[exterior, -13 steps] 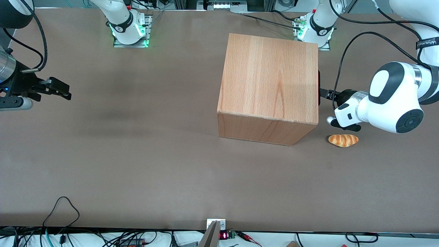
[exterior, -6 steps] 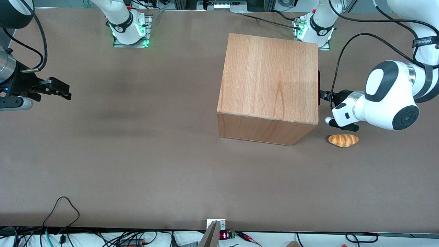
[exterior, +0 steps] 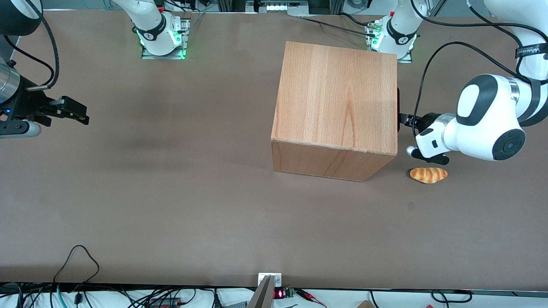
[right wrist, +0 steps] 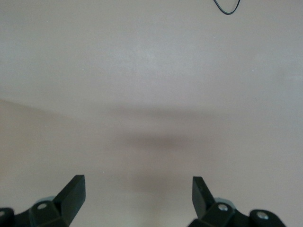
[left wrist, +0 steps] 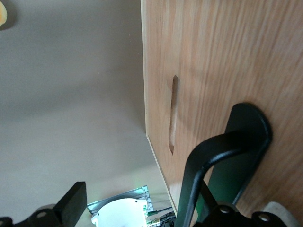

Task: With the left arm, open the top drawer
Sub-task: 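Pull the handle outward with the left gripper, sliding the drawer open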

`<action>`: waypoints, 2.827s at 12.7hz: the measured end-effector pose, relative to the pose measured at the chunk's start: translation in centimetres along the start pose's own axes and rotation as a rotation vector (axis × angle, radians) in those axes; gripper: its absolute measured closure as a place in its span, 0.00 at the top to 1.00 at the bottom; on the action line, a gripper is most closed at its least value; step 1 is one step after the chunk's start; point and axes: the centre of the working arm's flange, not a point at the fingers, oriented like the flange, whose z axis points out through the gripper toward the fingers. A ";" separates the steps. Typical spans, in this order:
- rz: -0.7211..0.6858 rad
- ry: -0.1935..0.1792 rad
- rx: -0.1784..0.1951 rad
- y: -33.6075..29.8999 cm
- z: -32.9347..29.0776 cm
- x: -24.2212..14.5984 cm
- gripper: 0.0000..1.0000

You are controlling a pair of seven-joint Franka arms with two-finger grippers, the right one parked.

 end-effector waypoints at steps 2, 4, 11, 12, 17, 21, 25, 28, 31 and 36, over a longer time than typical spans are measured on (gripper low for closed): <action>0.003 0.013 0.001 -0.1 -0.1 0.1 1.00; 0.004 0.030 0.003 -0.1 -0.2 0.3 1.00; 0.002 0.069 0.007 -0.4 -0.4 0.7 1.00; -0.003 0.075 0.005 -0.8 -0.4 0.7 1.00; -0.029 0.110 -0.007 -3.2 -0.8 0.0 1.00; -0.071 0.127 -0.026 -6.0 -1.3 -0.6 1.00; -0.117 0.150 -0.045 -9.6 -2.0 -1.5 1.00; -0.139 0.176 -0.052 -12.9 -2.7 -2.4 1.00; -0.123 0.209 -0.050 -16.6 -3.4 -3.2 1.00; -0.167 0.233 -0.070 -20.0 -4.0 -4.3 1.00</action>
